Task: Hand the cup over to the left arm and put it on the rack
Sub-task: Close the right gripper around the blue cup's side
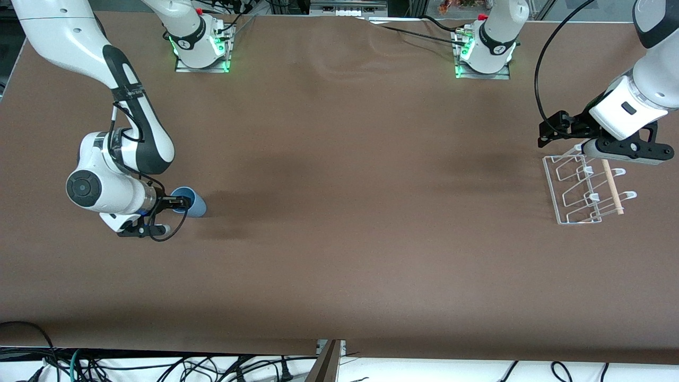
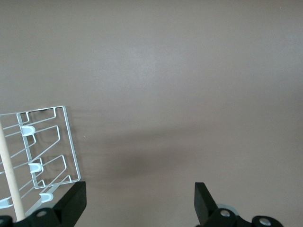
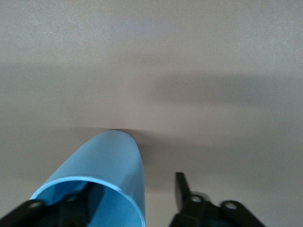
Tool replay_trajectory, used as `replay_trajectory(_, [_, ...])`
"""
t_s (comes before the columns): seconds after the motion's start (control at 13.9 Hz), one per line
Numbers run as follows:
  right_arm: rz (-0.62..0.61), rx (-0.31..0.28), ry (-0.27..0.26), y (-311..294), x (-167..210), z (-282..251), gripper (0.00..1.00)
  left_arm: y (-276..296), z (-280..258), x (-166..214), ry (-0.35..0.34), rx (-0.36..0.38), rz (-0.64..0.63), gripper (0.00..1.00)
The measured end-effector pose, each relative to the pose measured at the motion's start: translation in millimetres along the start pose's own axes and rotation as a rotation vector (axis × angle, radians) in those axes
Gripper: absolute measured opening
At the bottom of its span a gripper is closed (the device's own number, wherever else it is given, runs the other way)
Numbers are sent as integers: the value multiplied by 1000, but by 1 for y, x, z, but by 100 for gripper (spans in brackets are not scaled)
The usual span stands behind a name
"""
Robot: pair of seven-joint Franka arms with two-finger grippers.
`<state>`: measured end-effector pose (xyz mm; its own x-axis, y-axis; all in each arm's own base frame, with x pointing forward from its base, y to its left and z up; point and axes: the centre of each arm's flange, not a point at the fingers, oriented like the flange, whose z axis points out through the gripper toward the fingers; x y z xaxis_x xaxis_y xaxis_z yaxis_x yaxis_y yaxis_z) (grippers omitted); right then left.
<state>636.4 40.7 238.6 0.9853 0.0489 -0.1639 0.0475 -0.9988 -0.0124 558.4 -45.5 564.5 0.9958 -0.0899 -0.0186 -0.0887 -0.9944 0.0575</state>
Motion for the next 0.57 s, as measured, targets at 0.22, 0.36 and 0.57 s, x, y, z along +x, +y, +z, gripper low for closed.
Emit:
replay_trajectory(0.22, [9, 14, 2, -1, 0, 0, 31, 0, 0, 0, 0, 0, 0, 100])
replay_trajectory(0.36, [17, 26, 4, -1, 1, -1, 9, 0, 0, 0, 0, 0, 0, 100])
replay_trajectory(0.57, [18, 30, 19, -3, 4, -6, 4, 0, 0, 0, 0, 0, 0, 100])
